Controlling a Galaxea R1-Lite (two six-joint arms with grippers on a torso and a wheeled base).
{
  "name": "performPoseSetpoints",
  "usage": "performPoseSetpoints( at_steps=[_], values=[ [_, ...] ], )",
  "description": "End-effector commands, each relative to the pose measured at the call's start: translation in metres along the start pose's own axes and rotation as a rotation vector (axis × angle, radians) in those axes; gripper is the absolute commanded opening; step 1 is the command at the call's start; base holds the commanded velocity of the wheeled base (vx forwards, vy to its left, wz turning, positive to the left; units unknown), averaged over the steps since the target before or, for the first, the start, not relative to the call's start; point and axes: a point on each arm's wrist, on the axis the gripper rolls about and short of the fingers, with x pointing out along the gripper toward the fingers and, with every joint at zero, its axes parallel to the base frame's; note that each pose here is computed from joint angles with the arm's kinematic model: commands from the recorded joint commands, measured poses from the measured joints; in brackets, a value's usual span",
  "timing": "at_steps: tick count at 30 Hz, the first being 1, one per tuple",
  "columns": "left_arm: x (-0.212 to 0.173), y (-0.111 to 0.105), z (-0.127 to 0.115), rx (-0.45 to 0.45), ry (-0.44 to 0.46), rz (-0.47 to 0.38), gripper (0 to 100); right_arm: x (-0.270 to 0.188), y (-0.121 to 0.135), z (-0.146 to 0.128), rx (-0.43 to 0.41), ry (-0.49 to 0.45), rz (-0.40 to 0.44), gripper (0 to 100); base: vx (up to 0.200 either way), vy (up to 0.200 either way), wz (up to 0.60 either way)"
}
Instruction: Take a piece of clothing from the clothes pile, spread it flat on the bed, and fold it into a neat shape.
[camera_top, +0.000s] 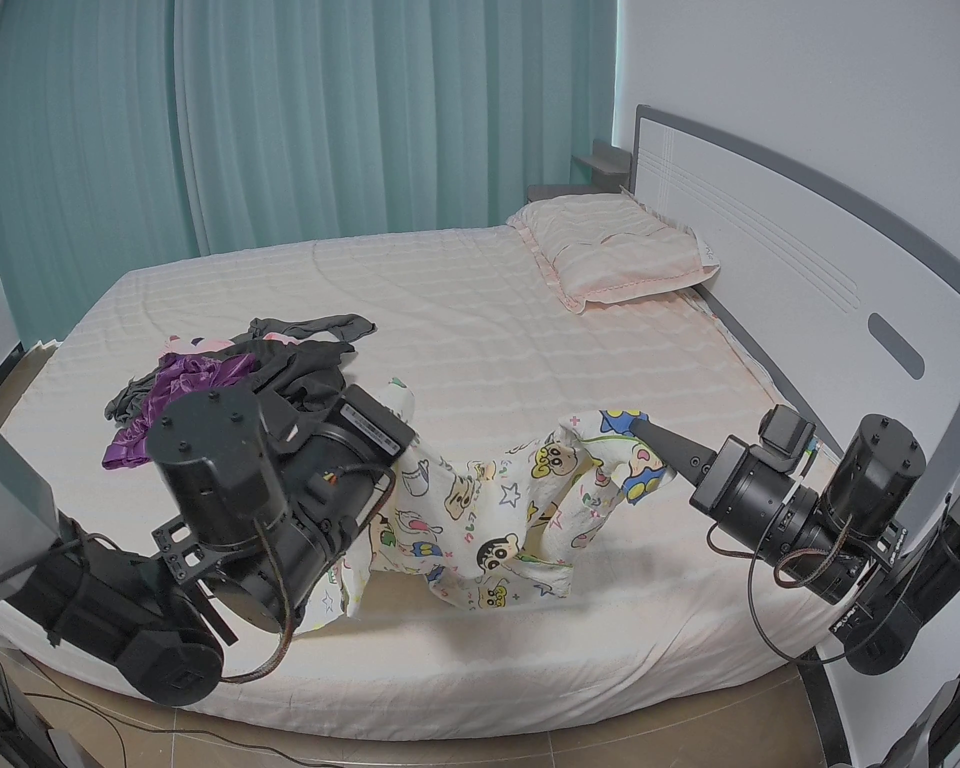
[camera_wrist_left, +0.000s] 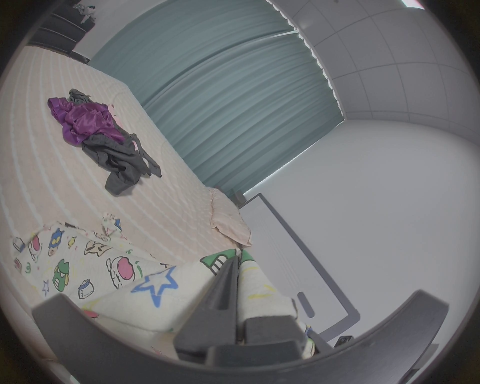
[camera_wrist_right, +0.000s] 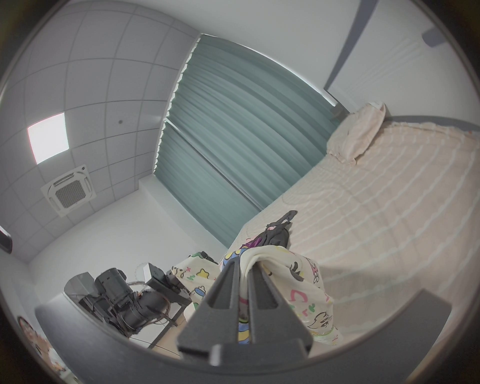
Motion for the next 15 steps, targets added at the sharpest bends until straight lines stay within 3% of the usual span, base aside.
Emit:
performPoseSetpoints(
  at_steps=[1,4,8,15],
  values=[
    [-0.014,-0.018,0.025,-0.011,-0.064,-0.066,0,-0.008,0.019,0.013,-0.068,-0.055,0.073,0,-0.2,0.0,0.0],
    [-0.018,-0.023,0.033,0.019,-0.088,-0.083,0,-0.011,0.028,0.019,-0.101,-0.081,0.105,0,-0.067,0.0,0.0],
    [-0.033,-0.037,0.056,0.078,-0.157,-0.129,0,-0.016,0.057,0.044,-0.163,-0.192,0.209,0,0.0,0.0,0.0],
    [-0.055,-0.048,0.086,0.136,-0.249,-0.161,0,-0.026,0.084,0.068,-0.185,-0.268,0.286,0,0.0,0.0,0.0]
  ],
)
